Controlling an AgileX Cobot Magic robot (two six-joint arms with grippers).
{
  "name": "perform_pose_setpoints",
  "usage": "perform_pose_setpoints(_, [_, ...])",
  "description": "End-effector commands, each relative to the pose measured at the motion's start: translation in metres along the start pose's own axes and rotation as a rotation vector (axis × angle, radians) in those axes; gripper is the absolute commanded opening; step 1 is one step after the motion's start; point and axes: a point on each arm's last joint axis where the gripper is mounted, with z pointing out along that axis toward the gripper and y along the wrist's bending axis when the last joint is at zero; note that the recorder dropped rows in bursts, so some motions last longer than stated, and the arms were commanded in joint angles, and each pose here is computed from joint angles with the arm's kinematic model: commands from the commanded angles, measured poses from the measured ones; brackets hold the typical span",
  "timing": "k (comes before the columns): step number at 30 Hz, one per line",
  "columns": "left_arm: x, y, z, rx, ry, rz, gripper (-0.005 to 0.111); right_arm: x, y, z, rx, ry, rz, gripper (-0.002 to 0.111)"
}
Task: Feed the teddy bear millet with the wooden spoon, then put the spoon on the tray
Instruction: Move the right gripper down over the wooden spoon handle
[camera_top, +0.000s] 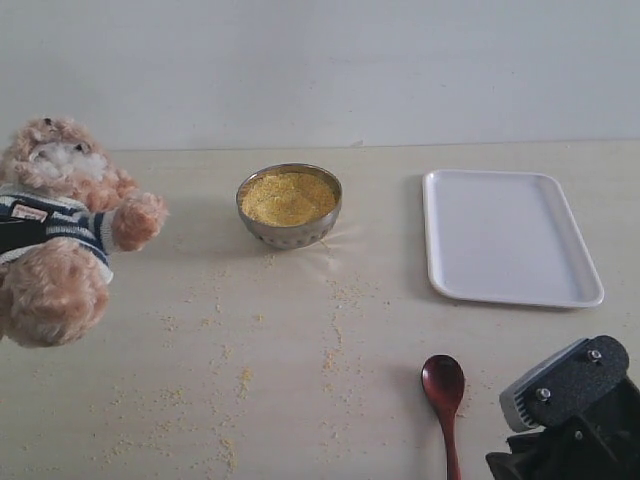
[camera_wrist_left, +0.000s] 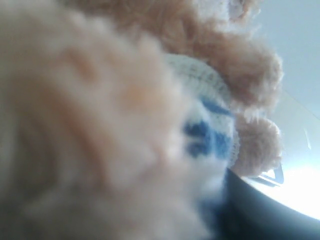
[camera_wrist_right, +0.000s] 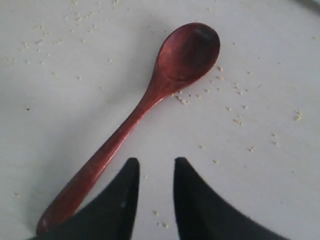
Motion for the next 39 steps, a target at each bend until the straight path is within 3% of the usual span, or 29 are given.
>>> perform_pose_setpoints(1, [-0.001,-0.002,0.001,0.024,-0.016,-0.007,0.005,0.000,0.001,0.001,-0.011,0.002,-0.012,0.056])
perform_pose_setpoints(3, [-0.001,-0.002,0.001,0.024,-0.017,-0.008,0.005,0.000,0.001,0.001,-0.012,-0.005,0.013,0.061])
perform_pose_setpoints(14, [-0.002,-0.002,0.001,0.026,-0.026,0.004,0.005,-0.030,0.011,0.005,-0.063,-0.073,0.019,0.061])
perform_pose_setpoints(25, [0.000,-0.005,0.000,0.049,-0.014,0.011,0.005,-0.022,0.014,0.039,-0.027,0.069,0.005,0.060])
perform_pose_setpoints(39, [0.000,-0.005,0.000,0.049,-0.014,0.011,0.005,-0.019,0.011,0.043,0.007,0.089,0.050,0.056])
